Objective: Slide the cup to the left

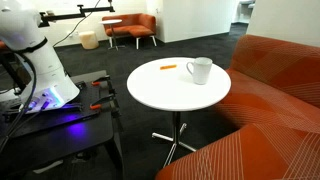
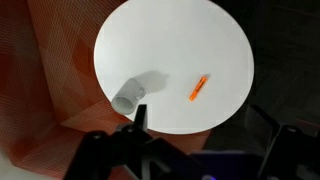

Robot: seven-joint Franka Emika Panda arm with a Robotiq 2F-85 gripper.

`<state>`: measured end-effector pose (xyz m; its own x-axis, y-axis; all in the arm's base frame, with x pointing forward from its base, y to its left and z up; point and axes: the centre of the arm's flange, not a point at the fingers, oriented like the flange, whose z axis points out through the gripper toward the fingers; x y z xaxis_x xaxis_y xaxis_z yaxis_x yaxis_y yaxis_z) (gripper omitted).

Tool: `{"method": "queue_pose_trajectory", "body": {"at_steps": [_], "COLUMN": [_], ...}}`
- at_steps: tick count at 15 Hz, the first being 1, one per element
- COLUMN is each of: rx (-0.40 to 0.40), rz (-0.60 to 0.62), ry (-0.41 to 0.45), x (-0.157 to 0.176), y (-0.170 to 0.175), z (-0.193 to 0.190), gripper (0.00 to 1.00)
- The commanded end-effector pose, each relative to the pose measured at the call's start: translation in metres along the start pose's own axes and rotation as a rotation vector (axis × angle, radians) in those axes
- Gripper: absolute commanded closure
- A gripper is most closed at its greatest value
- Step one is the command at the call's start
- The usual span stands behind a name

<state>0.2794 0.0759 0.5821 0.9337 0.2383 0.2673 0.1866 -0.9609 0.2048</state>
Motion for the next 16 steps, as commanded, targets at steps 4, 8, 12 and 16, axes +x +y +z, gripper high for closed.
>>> {"method": "queue_pose_trajectory", "body": {"at_steps": [4, 8, 12, 16], "rx": [0.000, -0.013, -0.014, -0.008], "rz": [0.000, -0.032, -0.042, -0.003], "ry": [0.000, 0.022, 0.078, 0.128], "x": [0.000, 0.004, 0.019, 0.041], "y": [0.000, 0.007, 0.029, 0.059], "z": [0.000, -0.001, 0.000, 0.011], "gripper": [0.00, 0.00, 0.00, 0.00]}}
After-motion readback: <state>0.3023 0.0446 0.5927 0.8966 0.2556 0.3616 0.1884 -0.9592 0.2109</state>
